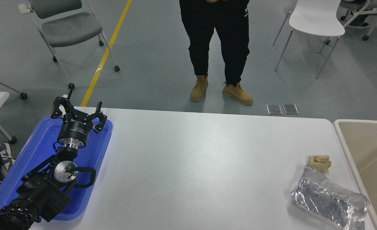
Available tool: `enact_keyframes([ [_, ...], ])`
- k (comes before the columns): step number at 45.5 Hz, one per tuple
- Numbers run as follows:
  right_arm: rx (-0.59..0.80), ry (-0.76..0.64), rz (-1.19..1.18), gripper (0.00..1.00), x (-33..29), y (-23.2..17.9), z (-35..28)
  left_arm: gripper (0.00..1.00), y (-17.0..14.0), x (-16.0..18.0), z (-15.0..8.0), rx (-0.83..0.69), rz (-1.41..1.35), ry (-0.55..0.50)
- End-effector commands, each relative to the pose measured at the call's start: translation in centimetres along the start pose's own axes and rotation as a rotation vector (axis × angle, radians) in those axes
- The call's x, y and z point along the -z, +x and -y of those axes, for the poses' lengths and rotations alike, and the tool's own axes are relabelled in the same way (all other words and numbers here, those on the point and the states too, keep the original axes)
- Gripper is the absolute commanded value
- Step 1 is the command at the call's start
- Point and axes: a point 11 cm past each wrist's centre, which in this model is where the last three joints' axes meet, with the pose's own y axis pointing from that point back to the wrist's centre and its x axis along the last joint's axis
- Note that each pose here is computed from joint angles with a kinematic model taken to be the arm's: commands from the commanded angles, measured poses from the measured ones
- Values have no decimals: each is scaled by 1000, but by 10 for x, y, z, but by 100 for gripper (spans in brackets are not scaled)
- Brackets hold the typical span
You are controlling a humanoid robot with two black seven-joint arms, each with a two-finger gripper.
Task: Pick up paper cup place in dustbin
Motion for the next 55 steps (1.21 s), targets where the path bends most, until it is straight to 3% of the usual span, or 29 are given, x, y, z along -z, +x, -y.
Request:
enact_keyframes([
  [1,81,203,55,100,106,12,-12,100,0,0,0,-1,-1,0],
  [12,248,453,105,100,215,-15,-56,100,0,0,0,-1,-1,0],
  [20,377,532,59,100,239,-36,-93,100,0,0,0,-1,0,0],
  [55,469,406,-776,100,277,-49,-190,100,0,0,0,0,1,1],
])
